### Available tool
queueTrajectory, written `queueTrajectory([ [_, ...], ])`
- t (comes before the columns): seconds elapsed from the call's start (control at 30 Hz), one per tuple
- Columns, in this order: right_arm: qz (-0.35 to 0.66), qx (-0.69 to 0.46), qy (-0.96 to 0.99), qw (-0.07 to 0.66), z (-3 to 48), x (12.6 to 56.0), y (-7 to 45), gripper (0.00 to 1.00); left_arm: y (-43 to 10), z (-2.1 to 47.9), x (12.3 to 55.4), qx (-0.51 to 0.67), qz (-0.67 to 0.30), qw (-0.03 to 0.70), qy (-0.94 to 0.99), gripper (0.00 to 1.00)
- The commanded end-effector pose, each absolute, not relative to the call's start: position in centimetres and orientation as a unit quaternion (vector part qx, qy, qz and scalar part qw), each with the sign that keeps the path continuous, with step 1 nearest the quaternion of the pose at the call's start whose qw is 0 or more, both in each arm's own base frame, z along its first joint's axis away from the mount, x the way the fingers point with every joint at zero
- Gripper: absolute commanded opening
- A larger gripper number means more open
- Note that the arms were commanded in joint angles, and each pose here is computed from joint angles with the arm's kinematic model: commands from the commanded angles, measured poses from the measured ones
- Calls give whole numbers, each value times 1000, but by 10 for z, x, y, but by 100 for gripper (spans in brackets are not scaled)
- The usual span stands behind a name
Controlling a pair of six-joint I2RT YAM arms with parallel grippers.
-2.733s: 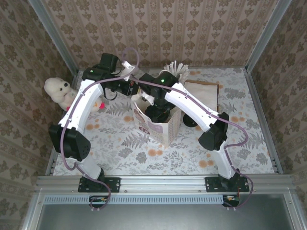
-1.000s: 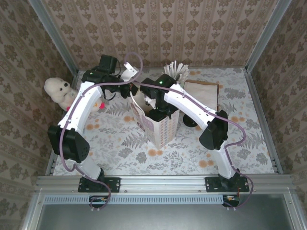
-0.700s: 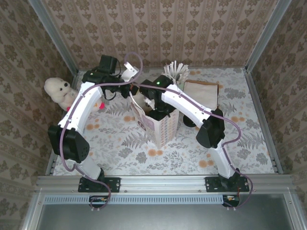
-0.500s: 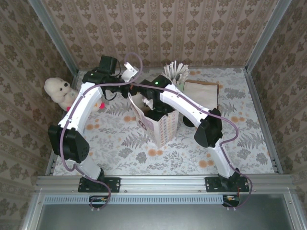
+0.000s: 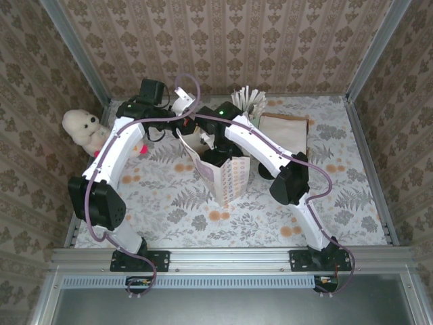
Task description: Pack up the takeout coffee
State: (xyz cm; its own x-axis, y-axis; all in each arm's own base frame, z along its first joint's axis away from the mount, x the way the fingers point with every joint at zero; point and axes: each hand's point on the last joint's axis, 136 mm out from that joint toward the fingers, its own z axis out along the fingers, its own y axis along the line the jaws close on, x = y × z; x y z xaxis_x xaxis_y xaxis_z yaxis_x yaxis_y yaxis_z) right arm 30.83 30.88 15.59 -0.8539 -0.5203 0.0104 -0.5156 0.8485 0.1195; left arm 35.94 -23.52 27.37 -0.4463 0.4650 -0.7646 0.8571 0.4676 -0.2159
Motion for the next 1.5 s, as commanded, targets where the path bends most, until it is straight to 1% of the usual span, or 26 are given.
queueTrajectory([
  [0.0, -98, 256, -961, 28, 166, 305, 320, 37, -244, 288, 343, 441, -335, 330, 764, 0],
  [0.07, -123, 256, -959, 18, 174, 306, 328, 37, -244, 288, 344, 443, -332, 333, 764, 0],
  [0.17, -132, 243, -961, 8, 177, 312, 328, 37, -243, 287, 345, 444, -327, 332, 765, 0],
  [0.27, -110, 242, -964, 4, 170, 318, 320, 37, -241, 284, 346, 442, -321, 330, 770, 0],
  [0.37, -71, 243, -967, 24, 147, 320, 309, 37, -241, 282, 349, 440, -318, 331, 772, 0],
  [0.47, -51, 243, -968, 44, 140, 315, 303, 36, -235, 280, 364, 413, -292, 340, 793, 0],
  [0.7, -28, 249, -968, 27, 165, 298, 290, 36, -228, 274, 373, 380, -282, 336, 814, 0],
  [0.83, -2, 250, -967, 47, 154, 285, 276, 36, -217, 274, 382, 355, -249, 352, 829, 0],
  [1.13, -20, 256, -965, 48, 151, 282, 280, 35, -213, 279, 379, 352, -240, 361, 830, 0],
  [1.47, 8, 259, -963, 69, 139, 280, 272, 35, -220, 288, 374, 354, -265, 375, 815, 0],
])
